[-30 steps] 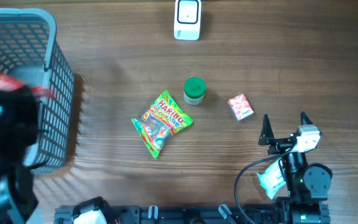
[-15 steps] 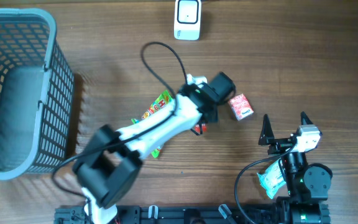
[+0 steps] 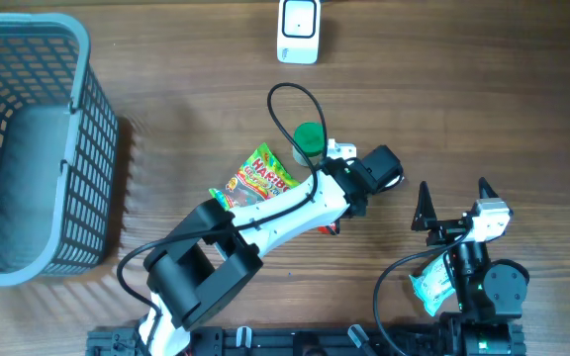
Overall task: Scan the item barcode
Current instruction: 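Place the Nescafe stick on the table beside the jar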
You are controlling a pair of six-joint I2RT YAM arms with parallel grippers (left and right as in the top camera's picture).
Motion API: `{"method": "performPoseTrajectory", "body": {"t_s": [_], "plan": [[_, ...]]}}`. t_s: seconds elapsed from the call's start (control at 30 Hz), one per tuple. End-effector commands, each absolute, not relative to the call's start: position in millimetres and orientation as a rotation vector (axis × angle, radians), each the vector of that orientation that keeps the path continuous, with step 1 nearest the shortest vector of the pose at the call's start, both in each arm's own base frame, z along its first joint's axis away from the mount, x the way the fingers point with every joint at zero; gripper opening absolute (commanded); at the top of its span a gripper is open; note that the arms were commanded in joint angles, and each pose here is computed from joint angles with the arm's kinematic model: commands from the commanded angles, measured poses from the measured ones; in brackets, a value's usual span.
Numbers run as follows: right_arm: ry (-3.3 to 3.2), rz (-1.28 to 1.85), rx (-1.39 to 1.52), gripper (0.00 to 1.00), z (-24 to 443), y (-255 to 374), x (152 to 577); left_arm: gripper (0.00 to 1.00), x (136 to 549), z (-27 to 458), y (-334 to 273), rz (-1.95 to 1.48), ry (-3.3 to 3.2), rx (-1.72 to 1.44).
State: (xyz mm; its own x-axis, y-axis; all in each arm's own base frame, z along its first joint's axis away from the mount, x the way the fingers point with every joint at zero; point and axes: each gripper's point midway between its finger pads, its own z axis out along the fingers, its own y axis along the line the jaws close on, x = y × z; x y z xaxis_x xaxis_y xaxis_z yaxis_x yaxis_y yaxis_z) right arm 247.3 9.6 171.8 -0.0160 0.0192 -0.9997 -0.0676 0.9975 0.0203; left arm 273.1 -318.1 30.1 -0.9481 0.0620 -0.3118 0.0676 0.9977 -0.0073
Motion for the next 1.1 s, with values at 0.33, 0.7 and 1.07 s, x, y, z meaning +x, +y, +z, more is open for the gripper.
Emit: {"method": "performPoseTrajectory", "body": {"t_s": [0.33, 0.7, 1.07], "plan": [[1.577, 0.071, -0.025, 1.00, 174, 8, 247, 1.00, 352, 148, -249, 0.179, 2.434, 0.006], [1.577, 0.071, -0.026, 1.00, 174, 8, 247, 1.00, 348, 630, -77, 0.100, 1.458, -0.095], [1.575, 0.301, 0.168, 1.00, 174, 13, 247, 1.00, 323, 599, -30, 0.177, 1.518, -0.054]]}}
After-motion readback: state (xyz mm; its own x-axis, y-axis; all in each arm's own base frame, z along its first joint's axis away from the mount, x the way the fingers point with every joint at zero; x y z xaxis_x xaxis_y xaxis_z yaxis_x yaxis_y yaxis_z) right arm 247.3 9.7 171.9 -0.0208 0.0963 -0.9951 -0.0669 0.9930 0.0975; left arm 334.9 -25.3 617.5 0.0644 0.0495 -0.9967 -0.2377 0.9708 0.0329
